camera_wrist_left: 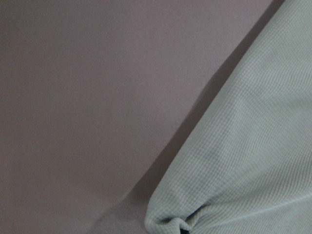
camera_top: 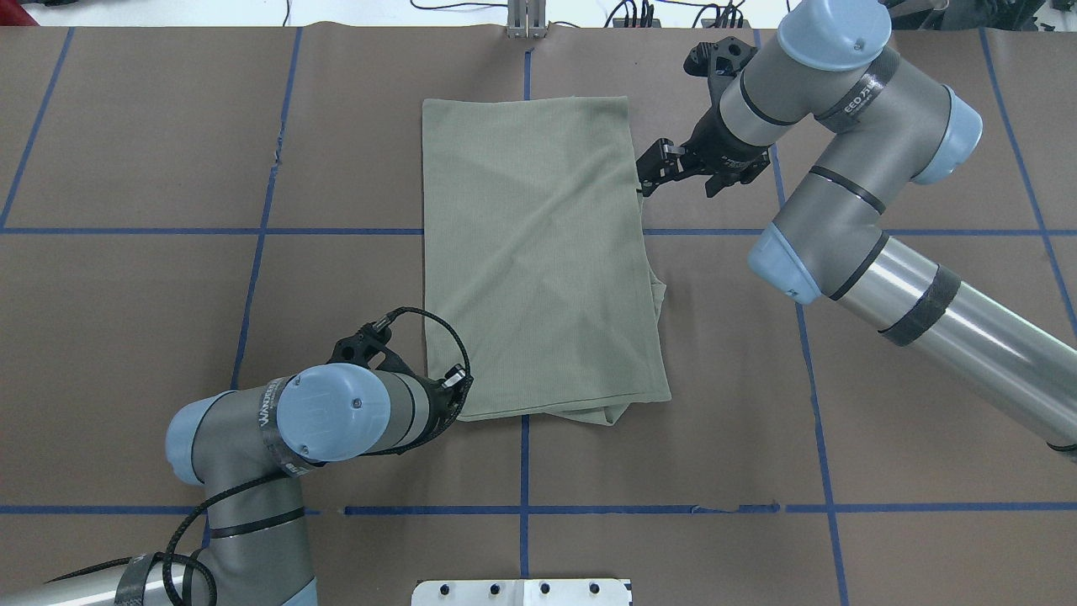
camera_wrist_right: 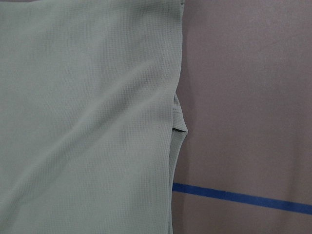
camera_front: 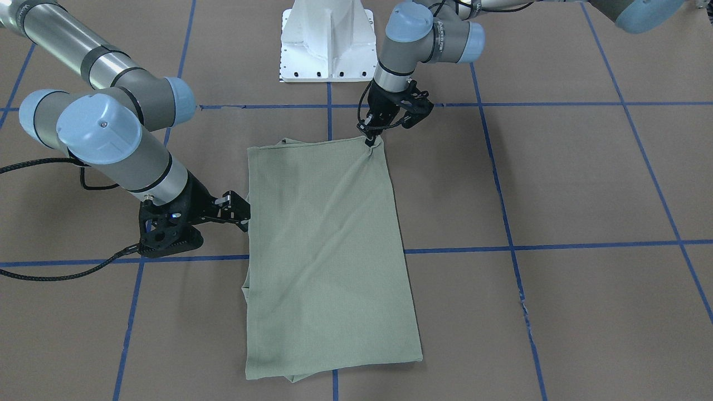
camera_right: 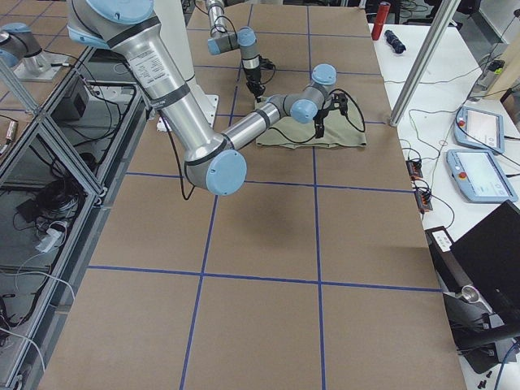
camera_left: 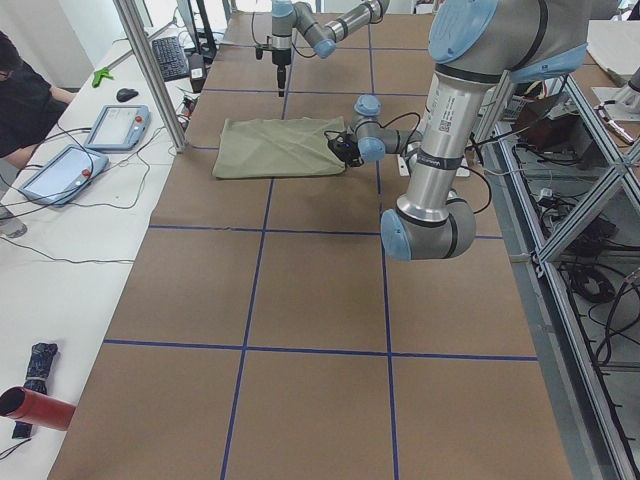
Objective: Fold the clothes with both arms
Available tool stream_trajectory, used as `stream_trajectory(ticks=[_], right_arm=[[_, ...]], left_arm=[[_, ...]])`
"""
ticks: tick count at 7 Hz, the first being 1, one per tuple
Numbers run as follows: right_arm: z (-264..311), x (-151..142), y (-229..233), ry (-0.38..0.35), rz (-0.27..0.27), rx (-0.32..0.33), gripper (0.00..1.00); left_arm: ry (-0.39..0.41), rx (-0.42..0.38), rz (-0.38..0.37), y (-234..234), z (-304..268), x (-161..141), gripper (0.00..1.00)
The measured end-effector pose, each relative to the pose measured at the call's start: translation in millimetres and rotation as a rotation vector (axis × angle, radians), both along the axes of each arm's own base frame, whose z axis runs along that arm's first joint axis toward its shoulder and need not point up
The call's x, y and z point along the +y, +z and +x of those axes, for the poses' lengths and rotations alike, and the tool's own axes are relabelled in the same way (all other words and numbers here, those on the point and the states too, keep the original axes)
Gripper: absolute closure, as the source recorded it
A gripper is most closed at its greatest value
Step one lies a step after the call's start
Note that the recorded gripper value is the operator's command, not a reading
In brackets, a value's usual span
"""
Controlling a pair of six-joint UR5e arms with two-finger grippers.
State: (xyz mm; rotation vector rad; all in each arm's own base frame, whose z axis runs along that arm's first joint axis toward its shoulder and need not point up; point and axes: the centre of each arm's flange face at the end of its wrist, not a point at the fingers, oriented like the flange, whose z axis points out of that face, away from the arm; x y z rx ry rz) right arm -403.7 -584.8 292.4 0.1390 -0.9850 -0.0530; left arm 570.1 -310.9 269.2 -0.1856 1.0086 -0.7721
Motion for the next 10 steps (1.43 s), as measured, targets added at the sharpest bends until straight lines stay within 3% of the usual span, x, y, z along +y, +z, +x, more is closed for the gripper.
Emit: stream_trajectory(ticks=[2,4,8,10], right_arm=[[-8,8,-3,0.019,-0.04,-0.013,0.0],[-29,38,-8,0.053,-0.139,-0.035,0.0],[-64,154,9,0.203,-0.375,-0.028,0.0],[-94,204,19,0.301,-0.461,0.041,0.0]], left_arm=[[0.005,0.013,0.008,-6,-6,2,1.0],[0.018,0.035,0.017,-21,-18,12,1.0],[0.046,0.054,0.02,-38,-32,32,1.0],[0.047,0.056,0.017,-39,-31,33,1.0]])
